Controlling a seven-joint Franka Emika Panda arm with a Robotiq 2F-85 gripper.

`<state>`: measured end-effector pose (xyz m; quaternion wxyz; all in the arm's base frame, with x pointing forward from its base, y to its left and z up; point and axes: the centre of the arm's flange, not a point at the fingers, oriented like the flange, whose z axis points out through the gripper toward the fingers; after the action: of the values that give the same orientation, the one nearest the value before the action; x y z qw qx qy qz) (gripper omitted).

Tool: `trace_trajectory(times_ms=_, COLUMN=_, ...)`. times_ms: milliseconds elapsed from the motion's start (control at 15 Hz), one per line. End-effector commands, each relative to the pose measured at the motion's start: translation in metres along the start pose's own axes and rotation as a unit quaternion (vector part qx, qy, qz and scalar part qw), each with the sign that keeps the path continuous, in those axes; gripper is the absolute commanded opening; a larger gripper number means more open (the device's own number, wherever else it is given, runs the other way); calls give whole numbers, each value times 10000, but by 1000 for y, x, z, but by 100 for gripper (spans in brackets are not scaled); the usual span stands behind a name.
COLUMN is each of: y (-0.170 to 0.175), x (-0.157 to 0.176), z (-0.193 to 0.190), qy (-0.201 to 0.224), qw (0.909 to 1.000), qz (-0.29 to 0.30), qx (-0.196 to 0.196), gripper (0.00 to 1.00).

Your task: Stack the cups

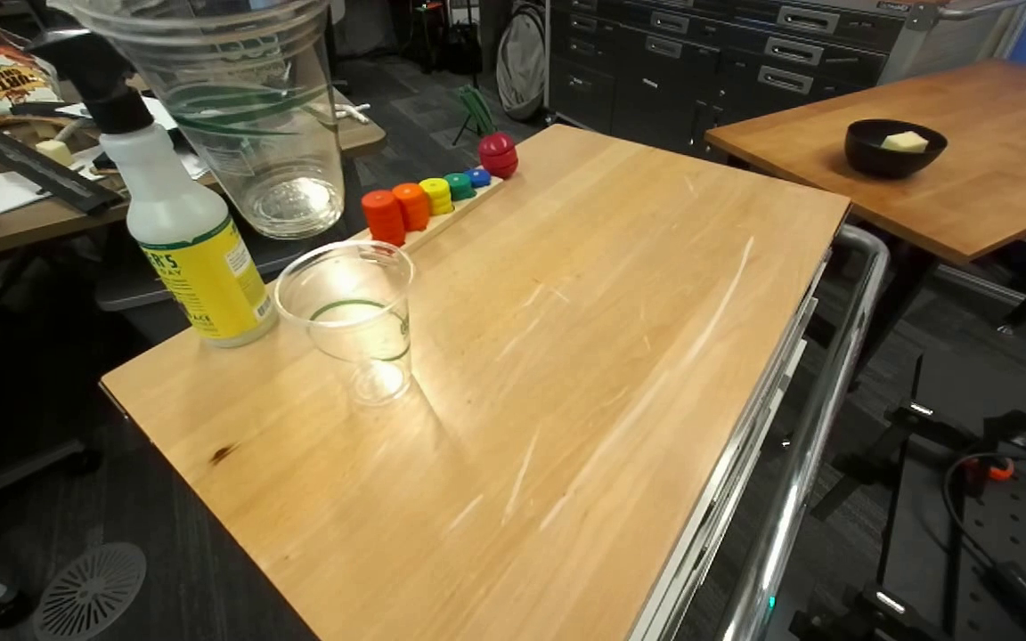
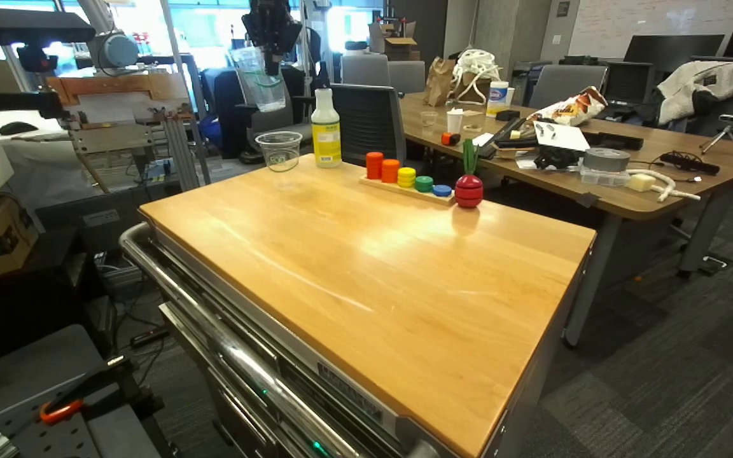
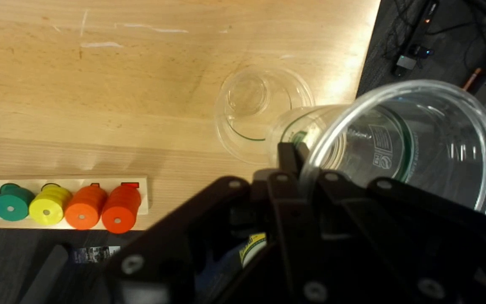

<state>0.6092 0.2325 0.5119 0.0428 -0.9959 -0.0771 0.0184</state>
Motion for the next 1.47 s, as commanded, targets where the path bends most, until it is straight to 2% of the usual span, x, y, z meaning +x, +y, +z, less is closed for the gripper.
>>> trace_trajectory(times_ms=0, y=11, x=36, z=-4, qy=-165, qw=9999, qz=19, qx=11, gripper=1)
trace_trajectory(times_ms=400, y=30, x=37, z=23, qy=-597, qw=9982, qz=29, qx=-24, gripper=1)
trace_trajectory(times_ms=667, y=31, x=28, z=40, qy=-802, qw=9966, qz=-197, qx=-43, gripper=1)
trace_trajectory(times_ms=1400, y=28, x=38, z=65, qy=-832, qw=9942, qz=-672, qx=135, gripper=1)
